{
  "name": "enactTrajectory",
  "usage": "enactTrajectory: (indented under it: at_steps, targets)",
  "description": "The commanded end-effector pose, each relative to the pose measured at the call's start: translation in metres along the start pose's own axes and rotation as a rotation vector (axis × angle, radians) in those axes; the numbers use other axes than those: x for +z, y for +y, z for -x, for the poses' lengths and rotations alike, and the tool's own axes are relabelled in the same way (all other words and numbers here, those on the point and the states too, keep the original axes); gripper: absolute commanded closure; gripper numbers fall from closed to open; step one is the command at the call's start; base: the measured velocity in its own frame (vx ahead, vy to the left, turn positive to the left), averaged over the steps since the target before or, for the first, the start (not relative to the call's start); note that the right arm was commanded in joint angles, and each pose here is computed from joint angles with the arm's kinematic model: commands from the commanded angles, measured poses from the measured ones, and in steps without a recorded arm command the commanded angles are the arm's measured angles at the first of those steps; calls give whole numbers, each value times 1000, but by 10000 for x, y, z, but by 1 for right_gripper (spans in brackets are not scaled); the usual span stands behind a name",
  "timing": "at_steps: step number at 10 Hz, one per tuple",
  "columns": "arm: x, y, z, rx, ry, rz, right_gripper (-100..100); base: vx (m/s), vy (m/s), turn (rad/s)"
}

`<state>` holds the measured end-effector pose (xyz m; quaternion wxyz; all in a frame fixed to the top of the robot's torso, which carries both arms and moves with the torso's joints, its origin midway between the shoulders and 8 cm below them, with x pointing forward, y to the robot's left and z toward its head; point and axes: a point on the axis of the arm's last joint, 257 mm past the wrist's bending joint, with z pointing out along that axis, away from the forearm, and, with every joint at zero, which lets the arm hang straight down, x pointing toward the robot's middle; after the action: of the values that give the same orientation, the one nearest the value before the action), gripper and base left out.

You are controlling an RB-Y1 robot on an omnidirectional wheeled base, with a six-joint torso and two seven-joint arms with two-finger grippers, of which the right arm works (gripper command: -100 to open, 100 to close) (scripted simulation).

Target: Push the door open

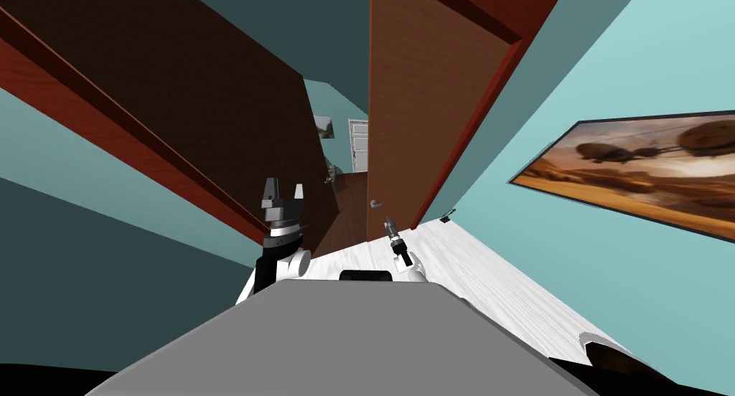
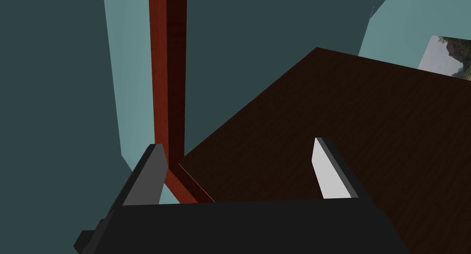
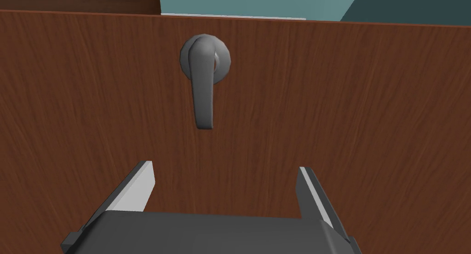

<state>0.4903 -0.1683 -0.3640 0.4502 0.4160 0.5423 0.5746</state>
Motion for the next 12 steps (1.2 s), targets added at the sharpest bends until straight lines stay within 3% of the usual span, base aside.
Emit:
enactTrajectory:
  at_steps: [1, 4, 6, 12]
  targets:
    - [-2, -79, -50, 3, 12, -18, -100, 78, -32, 27]
    - [-23, -220, -134, 9, 32, -52, -100, 110, -40, 25]
    - [-25, -223, -85, 2, 24, -50, -100, 76, -2, 17]
    - [-68, -257, -53, 0, 7, -54, -100, 192, 49, 30]
